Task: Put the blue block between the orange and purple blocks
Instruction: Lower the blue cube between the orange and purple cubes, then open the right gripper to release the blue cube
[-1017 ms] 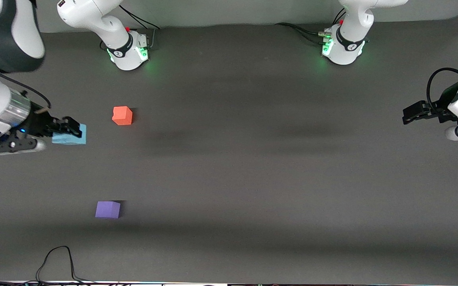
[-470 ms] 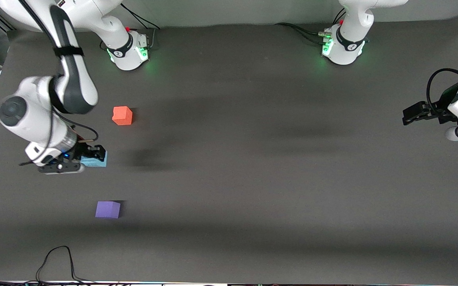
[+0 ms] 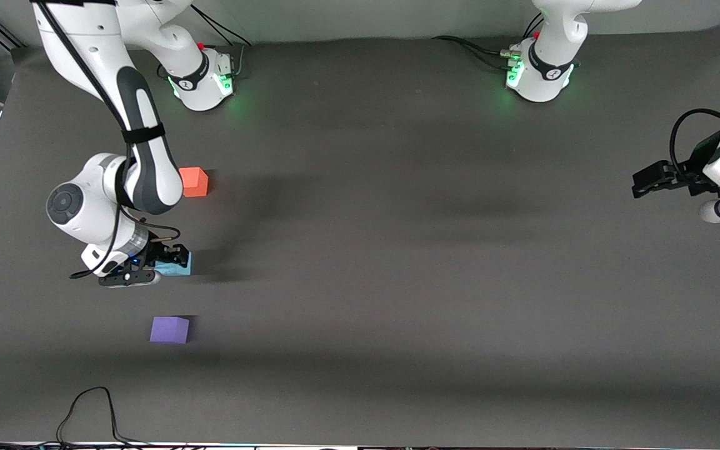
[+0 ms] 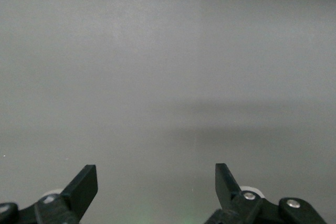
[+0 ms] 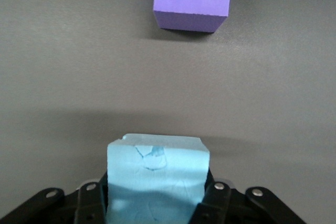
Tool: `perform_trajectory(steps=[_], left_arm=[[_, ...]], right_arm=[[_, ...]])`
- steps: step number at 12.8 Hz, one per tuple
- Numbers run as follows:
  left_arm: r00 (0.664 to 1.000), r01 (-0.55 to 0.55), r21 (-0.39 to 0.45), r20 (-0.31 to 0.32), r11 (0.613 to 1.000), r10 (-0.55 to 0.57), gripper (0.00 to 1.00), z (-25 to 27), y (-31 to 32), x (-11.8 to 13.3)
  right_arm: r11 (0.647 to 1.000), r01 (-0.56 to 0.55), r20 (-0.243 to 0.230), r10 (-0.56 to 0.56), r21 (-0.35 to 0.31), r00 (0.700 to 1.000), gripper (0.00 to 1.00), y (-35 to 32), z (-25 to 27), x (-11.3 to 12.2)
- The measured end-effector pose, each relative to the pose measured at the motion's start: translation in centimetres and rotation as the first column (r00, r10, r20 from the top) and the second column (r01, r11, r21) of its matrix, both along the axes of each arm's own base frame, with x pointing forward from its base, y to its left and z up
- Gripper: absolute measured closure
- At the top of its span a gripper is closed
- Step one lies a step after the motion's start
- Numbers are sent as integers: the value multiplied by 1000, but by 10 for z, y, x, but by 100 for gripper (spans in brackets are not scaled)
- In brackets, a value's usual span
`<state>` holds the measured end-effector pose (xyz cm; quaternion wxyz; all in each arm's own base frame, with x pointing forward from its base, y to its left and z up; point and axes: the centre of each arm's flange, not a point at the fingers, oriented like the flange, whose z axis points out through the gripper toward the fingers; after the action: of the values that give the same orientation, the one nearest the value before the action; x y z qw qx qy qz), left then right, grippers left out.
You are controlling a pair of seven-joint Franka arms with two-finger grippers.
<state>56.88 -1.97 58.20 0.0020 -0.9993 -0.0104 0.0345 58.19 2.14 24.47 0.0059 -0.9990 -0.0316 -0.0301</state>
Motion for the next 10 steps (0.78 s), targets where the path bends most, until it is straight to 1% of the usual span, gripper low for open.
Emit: perform_trajectory(steps=[5,8,10], left_arm=[[1000,0,0,-1,1000,0,0,-1,0,0],[1000,0,0,-1,1000,0,0,-1,0,0],[1000,0,0,-2,1000,0,0,-1,0,0]], right_arm=[[1000,8,5,-7,-30,1000,40,-3,-27,-4],[1000,20,5,-19,-22,1000,40,0,-41,-14],[999,16,16,-16,-40,1000,40,-2,-50,-22]])
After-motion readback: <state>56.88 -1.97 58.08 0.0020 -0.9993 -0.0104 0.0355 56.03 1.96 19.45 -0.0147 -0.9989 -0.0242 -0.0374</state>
